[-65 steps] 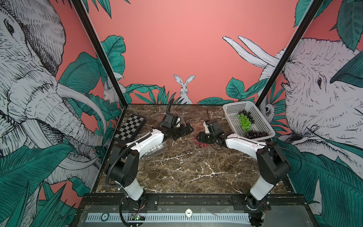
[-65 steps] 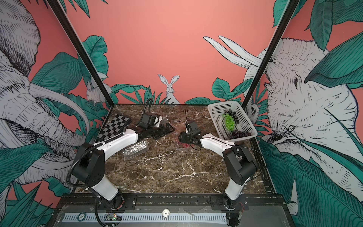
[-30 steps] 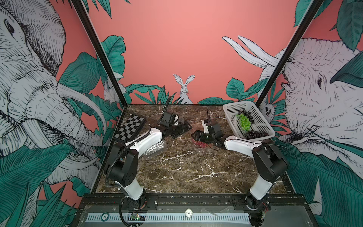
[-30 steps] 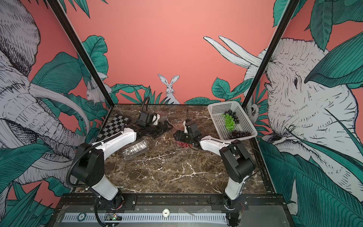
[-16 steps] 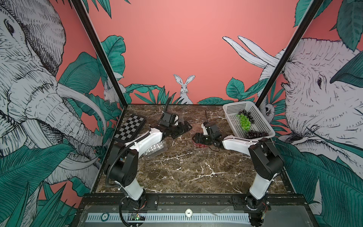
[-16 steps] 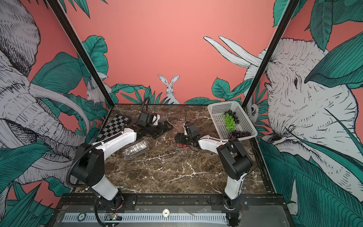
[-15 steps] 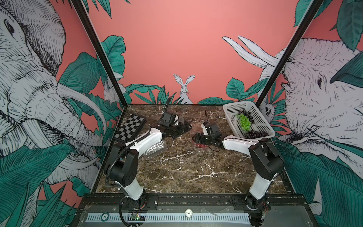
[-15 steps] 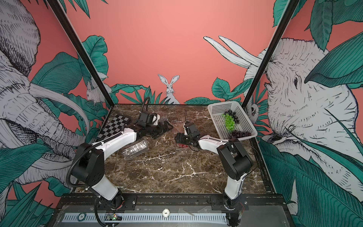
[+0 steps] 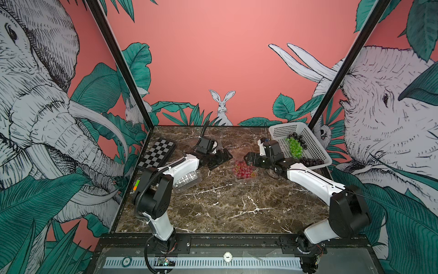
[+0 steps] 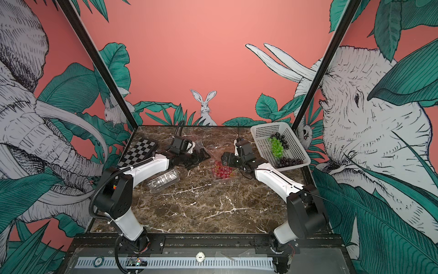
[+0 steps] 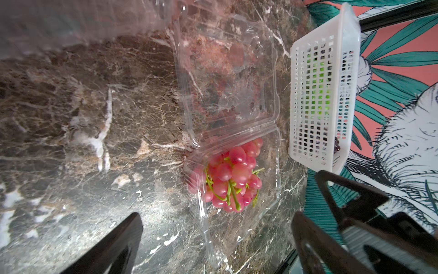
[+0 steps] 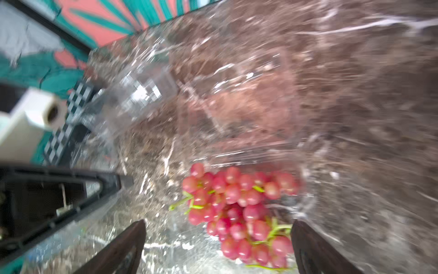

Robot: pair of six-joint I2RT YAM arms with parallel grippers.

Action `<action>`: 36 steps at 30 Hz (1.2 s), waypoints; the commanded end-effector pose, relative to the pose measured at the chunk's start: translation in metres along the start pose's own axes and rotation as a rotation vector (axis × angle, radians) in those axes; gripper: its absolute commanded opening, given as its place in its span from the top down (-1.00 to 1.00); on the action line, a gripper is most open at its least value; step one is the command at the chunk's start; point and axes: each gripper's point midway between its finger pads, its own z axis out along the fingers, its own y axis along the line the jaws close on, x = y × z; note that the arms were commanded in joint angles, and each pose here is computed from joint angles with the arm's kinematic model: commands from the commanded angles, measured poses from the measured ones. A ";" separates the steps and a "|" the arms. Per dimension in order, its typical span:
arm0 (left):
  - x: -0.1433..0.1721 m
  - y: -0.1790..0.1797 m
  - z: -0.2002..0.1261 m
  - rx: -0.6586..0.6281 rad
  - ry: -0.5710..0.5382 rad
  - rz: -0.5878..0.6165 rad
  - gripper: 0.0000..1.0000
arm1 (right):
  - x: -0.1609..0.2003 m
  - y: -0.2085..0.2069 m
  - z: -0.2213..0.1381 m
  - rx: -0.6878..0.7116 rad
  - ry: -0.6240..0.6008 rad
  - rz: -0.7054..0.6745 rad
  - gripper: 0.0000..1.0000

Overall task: Pack grapes into containers
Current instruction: Close the packing box at the center of the board.

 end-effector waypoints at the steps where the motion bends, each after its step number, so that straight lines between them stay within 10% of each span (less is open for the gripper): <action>1: -0.007 -0.015 0.004 0.024 -0.017 0.019 -0.99 | 0.018 -0.042 -0.001 0.123 0.050 -0.009 -0.70; 24: -0.039 -0.023 0.076 0.074 -0.034 0.009 -0.99 | 0.042 -0.068 0.061 0.154 0.220 -0.083 0.29; 36: -0.068 -0.048 0.081 0.159 -0.117 0.074 -0.99 | 0.019 -0.069 0.082 0.141 0.210 -0.088 0.43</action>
